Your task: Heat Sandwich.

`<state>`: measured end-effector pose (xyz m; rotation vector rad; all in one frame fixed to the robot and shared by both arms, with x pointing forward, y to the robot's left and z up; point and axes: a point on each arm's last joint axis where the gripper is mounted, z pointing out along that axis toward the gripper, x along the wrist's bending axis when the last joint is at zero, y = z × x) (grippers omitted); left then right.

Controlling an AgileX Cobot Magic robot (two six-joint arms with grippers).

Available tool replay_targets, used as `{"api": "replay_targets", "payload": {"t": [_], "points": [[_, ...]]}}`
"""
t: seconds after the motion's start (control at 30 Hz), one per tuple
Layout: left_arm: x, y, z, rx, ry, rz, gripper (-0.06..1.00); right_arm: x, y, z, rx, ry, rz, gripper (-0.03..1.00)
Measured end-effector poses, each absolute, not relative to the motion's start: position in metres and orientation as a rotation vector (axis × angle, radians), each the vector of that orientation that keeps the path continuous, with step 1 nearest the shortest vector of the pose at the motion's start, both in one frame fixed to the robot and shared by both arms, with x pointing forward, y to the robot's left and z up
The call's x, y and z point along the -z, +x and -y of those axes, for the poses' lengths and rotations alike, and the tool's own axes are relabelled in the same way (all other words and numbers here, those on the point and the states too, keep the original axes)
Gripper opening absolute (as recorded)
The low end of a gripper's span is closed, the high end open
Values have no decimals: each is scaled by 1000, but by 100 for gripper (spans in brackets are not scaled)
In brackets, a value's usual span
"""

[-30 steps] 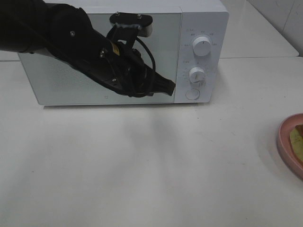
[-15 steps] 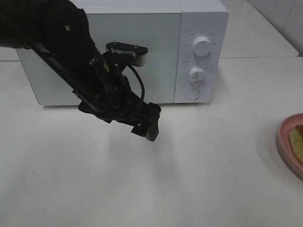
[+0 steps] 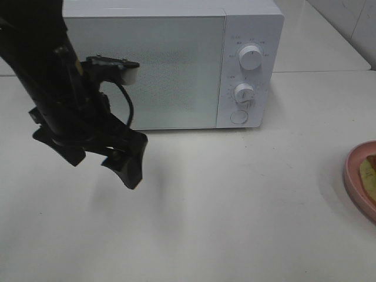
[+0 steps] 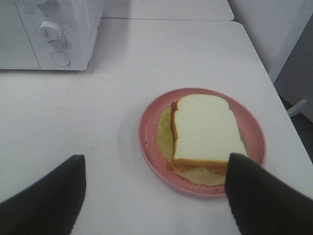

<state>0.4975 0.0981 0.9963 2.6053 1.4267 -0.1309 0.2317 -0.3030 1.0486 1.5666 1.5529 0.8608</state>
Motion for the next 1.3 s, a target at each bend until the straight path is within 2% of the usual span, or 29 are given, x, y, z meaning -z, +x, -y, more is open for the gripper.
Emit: {"api": "replay_targets", "payload": {"t": [0.33,0.47,0.77,1.07,1.3], "points": [[-1041,509,-164,63,2419,-1615,99,-1049,232,303,-861,1567,-1553,76],[-1063,511,-209,16,2313,-1727,99,-1049,232,303,-861,1567,-1553,76],[-1086,503,-264,-62,2161,-1868,99,-1049,232,303,-861,1567,-1553,76],[-1113,478,-286,-188,2036,-1893,99,-1049,232,303,-861,1567,-1553,76],[-1095,442,-287,-159,2063,-1913,99,-1049,232,303,-861,1567,-1553,76]]}}
